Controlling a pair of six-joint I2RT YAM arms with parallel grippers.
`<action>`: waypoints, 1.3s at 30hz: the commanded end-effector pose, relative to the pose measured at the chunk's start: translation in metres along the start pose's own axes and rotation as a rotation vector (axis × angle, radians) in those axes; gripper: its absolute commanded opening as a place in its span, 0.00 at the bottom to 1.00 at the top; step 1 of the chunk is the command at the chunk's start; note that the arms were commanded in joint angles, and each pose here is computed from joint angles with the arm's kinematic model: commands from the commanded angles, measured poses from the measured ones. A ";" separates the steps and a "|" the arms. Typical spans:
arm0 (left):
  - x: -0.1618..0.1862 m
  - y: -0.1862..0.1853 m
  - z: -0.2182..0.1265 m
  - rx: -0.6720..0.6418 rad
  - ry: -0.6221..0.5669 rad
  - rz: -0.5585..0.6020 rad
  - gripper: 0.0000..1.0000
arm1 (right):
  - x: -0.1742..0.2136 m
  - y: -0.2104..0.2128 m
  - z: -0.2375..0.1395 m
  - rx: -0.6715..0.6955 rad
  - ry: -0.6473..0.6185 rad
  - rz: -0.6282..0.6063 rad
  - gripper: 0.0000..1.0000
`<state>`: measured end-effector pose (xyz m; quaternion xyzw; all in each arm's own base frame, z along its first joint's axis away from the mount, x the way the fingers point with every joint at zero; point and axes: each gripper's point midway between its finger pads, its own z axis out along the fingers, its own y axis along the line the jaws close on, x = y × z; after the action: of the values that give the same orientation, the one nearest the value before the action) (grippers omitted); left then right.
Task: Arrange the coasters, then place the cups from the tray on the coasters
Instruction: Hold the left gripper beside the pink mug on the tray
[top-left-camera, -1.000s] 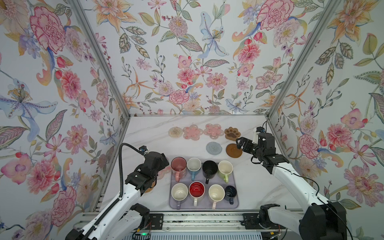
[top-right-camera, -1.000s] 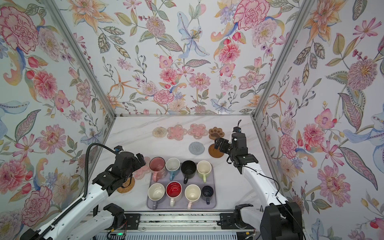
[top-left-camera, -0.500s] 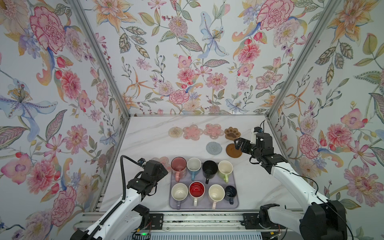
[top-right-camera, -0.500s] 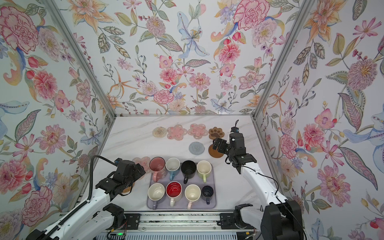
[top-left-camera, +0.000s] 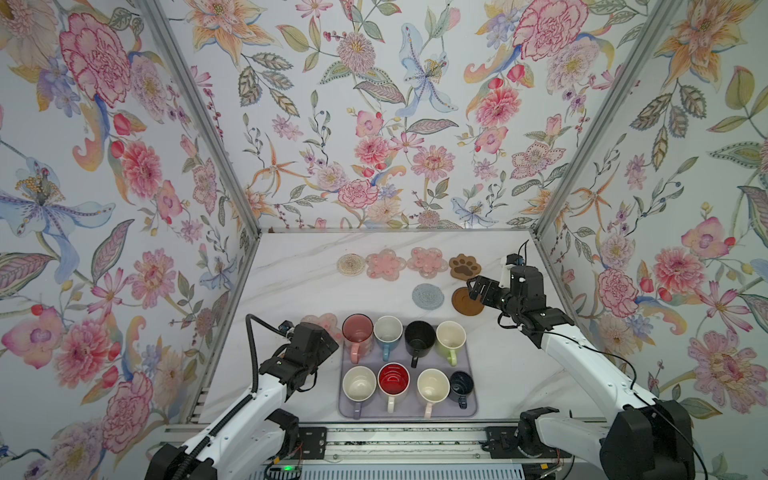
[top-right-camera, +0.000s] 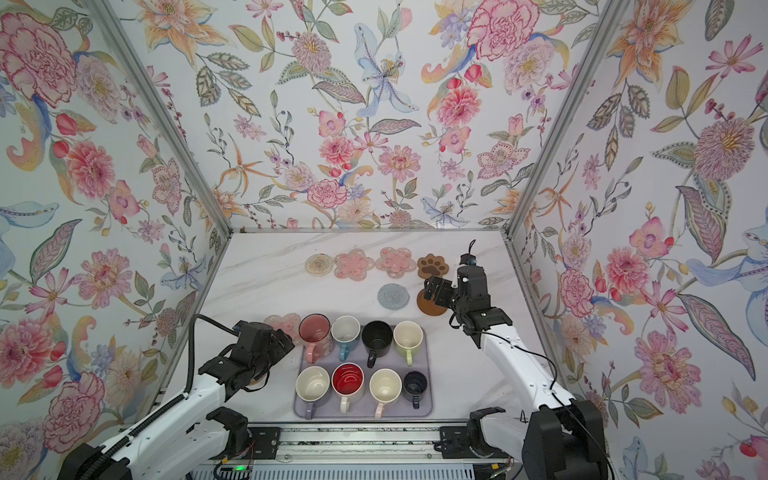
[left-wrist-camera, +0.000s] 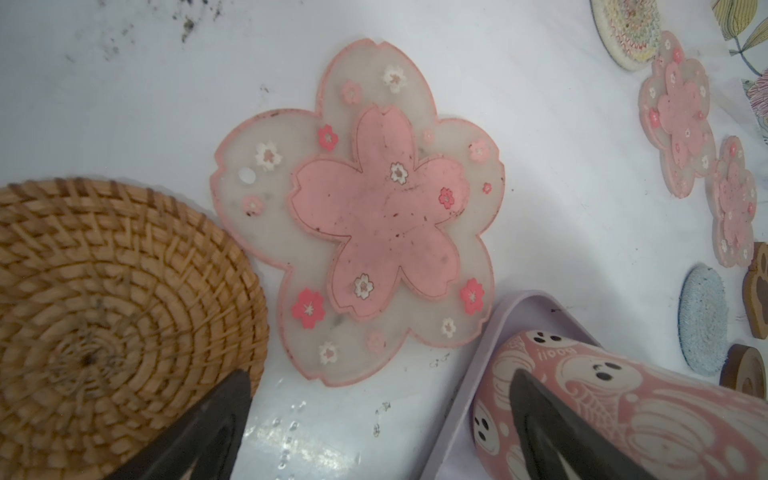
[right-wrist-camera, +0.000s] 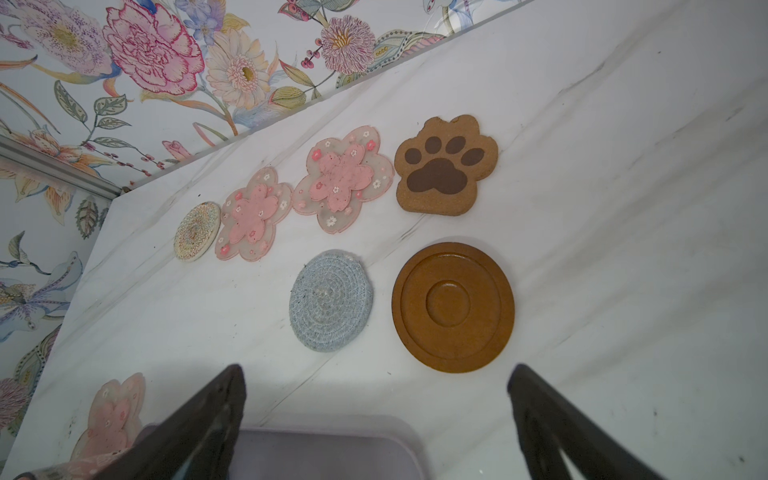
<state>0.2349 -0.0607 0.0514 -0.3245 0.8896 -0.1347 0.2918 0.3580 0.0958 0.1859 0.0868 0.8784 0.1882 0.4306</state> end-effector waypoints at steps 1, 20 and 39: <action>0.001 0.002 0.004 0.008 0.005 -0.023 0.99 | -0.001 0.002 -0.002 -0.003 -0.016 -0.010 0.99; 0.011 0.000 0.016 0.030 0.052 -0.040 0.99 | -0.001 0.007 0.002 -0.016 -0.002 -0.017 0.99; -0.003 -0.008 0.036 0.039 0.033 -0.061 0.99 | 0.006 0.002 0.004 -0.003 0.010 -0.011 0.99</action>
<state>0.2682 -0.0689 0.0401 -0.3422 0.8718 -0.1773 0.3024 0.3578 0.0986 0.1835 0.0838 0.8802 0.1890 0.4271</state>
